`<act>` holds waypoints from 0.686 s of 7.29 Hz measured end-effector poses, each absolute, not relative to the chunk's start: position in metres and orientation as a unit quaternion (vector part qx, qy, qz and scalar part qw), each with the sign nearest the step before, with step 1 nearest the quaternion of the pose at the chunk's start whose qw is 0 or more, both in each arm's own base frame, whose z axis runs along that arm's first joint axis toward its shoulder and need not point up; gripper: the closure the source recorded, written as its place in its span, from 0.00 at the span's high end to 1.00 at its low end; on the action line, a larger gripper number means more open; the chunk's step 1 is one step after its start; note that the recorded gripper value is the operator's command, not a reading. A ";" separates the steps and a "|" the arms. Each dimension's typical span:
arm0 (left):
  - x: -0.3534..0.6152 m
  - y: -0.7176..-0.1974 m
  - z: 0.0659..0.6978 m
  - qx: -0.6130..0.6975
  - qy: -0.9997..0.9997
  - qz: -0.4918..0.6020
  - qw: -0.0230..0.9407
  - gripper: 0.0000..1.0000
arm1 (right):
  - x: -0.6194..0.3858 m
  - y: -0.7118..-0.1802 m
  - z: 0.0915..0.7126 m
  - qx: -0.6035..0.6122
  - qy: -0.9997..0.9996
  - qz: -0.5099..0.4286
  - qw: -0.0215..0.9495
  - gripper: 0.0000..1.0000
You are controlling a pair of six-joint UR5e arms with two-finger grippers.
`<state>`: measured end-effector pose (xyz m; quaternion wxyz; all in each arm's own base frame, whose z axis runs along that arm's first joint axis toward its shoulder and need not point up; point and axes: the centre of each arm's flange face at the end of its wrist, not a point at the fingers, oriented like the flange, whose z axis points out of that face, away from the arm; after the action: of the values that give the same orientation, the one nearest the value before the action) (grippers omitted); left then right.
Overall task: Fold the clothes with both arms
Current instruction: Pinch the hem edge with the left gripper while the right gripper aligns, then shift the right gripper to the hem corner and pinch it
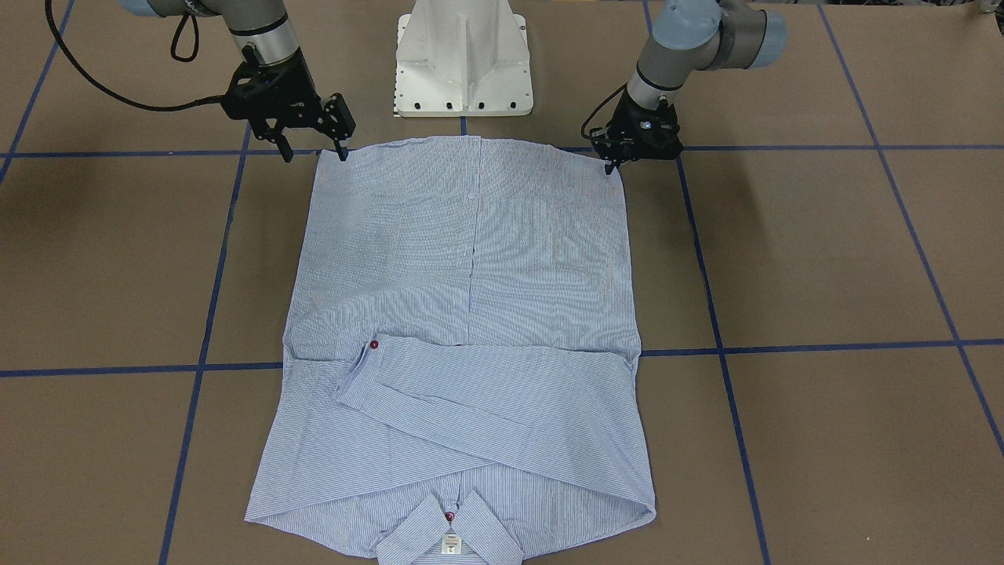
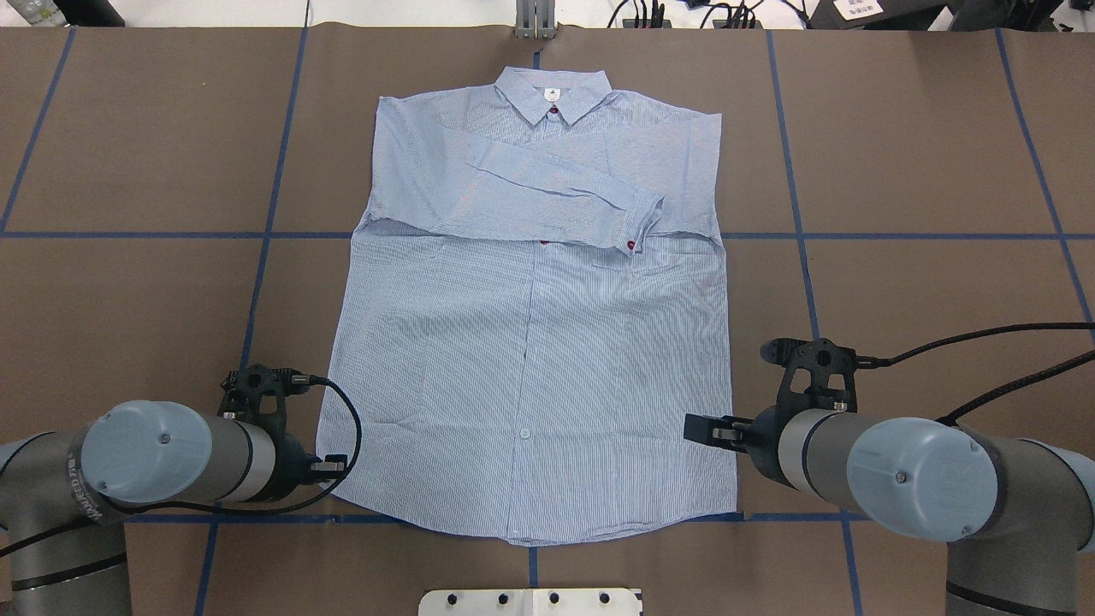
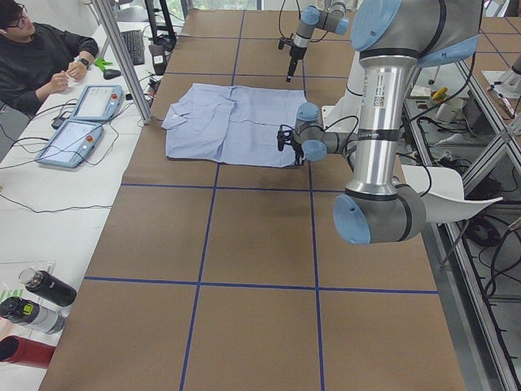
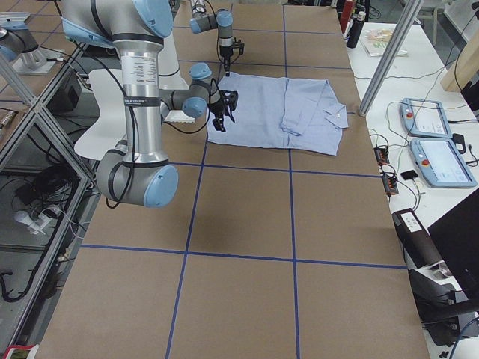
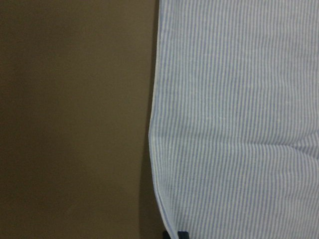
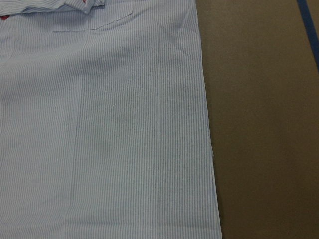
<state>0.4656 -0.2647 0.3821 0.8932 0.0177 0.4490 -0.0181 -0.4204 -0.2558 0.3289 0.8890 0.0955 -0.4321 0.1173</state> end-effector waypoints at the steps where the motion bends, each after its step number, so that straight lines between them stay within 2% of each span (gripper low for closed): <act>1: 0.465 -0.265 0.379 0.018 0.451 -0.018 0.892 0.00 | -0.417 -0.251 0.339 0.093 -0.437 0.121 0.886 1.00; 2: 0.464 -0.264 0.376 0.019 0.455 -0.017 0.890 0.00 | -0.409 -0.242 0.354 0.095 -0.449 0.123 0.880 0.99; 3: 0.462 -0.264 0.372 0.020 0.458 -0.017 0.889 0.00 | -0.402 -0.233 0.370 0.097 -0.456 0.126 0.875 0.87; 4: 0.461 -0.263 0.369 0.021 0.460 -0.016 0.887 0.00 | -0.403 -0.223 0.381 0.099 -0.458 0.136 0.873 0.69; 5: 0.458 -0.262 0.365 0.022 0.464 -0.016 0.885 0.00 | -0.409 -0.213 0.386 0.098 -0.461 0.154 0.869 0.62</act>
<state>0.4577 -0.2624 0.3649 0.8853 0.0220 0.4643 -0.0161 -0.4090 -0.2127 0.3858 0.8686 0.0979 -0.4606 0.1544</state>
